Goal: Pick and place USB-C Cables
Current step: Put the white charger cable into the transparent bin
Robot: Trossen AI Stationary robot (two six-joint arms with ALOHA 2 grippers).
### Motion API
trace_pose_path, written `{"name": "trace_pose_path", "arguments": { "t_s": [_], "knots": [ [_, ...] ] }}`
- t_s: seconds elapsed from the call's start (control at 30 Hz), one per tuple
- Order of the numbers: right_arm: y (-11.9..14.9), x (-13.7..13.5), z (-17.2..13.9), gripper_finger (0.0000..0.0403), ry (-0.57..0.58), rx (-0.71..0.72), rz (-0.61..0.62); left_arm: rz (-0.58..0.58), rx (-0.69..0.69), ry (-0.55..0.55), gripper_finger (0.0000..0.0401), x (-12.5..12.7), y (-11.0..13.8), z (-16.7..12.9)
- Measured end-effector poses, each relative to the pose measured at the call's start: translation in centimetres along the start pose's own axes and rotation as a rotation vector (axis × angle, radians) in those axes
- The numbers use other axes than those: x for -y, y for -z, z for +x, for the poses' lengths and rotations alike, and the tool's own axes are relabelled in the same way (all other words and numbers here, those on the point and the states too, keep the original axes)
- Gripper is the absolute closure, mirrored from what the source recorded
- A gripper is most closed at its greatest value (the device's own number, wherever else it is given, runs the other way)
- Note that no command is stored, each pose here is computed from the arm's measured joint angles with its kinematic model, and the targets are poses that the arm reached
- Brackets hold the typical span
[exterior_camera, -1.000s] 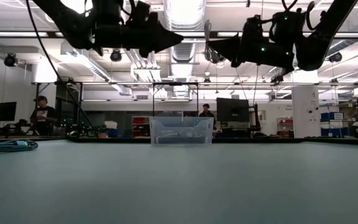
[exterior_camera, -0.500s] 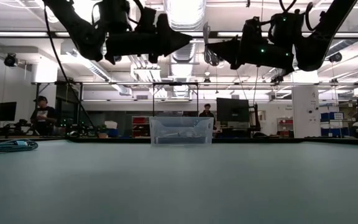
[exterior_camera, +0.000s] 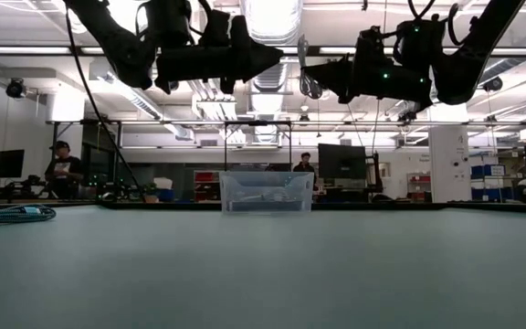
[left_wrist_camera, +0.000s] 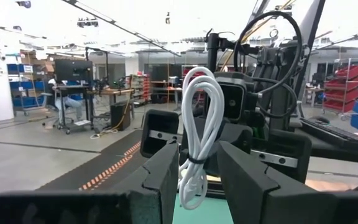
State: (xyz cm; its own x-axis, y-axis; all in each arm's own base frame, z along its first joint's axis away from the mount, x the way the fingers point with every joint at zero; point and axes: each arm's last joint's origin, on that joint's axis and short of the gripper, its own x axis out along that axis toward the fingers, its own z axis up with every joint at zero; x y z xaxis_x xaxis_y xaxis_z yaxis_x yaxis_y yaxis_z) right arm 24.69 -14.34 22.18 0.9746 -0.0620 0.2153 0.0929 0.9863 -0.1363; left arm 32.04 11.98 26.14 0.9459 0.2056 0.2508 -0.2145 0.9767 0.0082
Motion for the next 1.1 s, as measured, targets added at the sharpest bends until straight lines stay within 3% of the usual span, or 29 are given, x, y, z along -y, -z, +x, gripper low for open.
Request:
{"name": "trace_pose_path", "arguments": {
  "t_s": [0.63,0.87,1.1],
  "knots": [
    [0.1,0.0,0.0,0.0394,0.000,-0.006,-0.007,-0.017,0.000,0.038,0.0303,0.3,0.0,0.1],
    [0.1,0.0,0.0,0.0394,0.000,-0.007,-0.006,-0.022,-0.015,0.050,0.0303,0.5,1.8,1.4],
    [0.1,0.0,0.0,0.0394,-0.001,-0.013,-0.003,-0.016,-0.002,0.050,0.0303,0.4,1.8,2.4]
  ]
}}
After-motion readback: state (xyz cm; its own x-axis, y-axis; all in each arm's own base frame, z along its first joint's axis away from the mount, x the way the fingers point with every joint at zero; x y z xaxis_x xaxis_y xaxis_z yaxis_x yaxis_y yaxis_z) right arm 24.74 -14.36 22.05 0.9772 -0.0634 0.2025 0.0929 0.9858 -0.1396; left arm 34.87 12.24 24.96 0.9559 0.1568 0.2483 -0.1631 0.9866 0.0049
